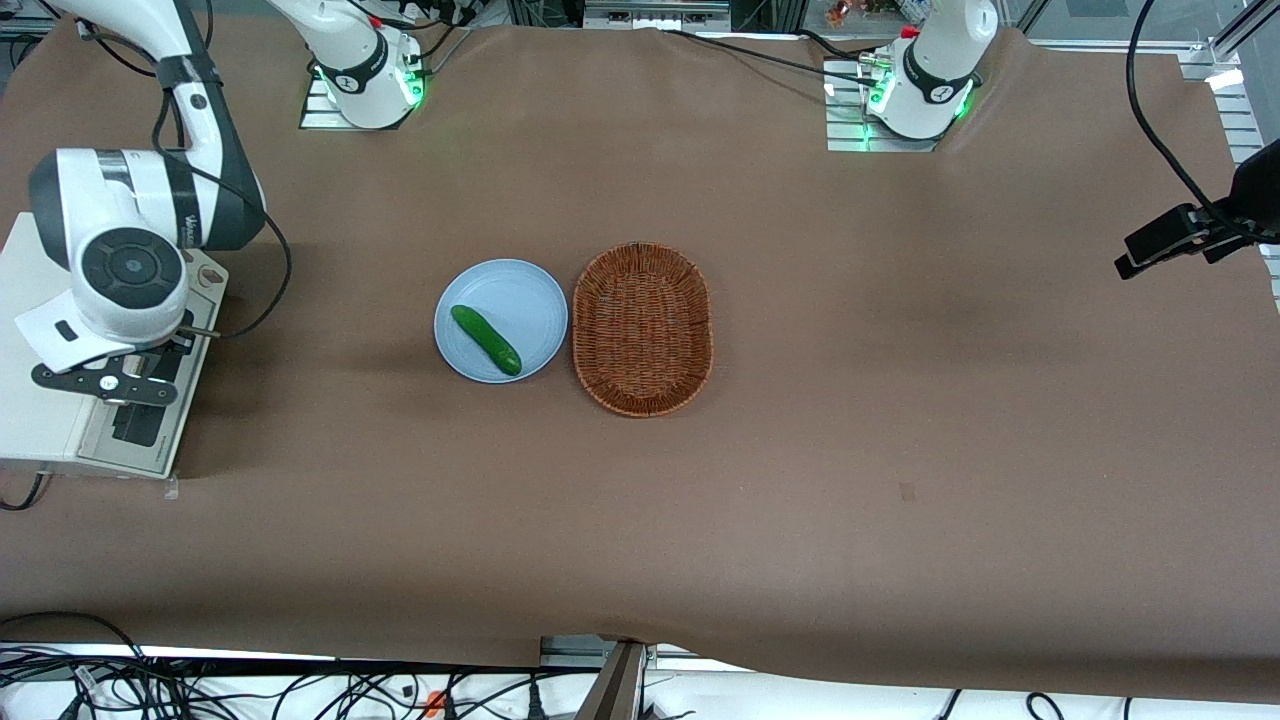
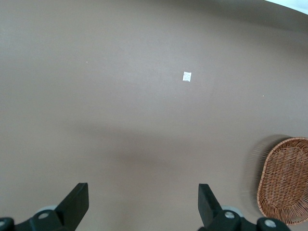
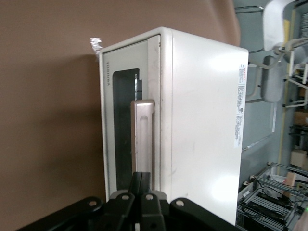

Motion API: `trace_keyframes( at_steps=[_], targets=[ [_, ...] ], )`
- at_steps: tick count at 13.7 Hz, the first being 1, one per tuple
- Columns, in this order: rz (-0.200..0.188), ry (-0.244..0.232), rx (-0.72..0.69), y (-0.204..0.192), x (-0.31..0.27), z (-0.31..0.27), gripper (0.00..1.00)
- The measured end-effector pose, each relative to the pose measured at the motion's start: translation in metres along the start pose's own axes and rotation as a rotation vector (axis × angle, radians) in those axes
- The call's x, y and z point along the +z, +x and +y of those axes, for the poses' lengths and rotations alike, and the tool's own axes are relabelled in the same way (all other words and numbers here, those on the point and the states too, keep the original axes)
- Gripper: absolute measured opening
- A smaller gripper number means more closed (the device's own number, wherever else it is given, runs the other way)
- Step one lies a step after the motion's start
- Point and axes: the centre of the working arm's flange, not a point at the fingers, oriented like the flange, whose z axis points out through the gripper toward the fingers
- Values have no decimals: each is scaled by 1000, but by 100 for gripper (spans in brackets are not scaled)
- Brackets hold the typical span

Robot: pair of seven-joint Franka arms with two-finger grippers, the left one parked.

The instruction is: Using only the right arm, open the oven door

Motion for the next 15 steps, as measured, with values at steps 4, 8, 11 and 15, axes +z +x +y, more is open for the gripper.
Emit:
trace_keyframes(
  at_steps=[4, 8, 11, 15],
  targets=[
    [49, -47, 18, 0, 33, -16, 1],
    [87, -63, 5, 1, 51, -6, 1],
    [88, -67, -5, 0, 53, -9, 1],
    [88, -68, -14, 0, 57, -13, 1]
  ],
)
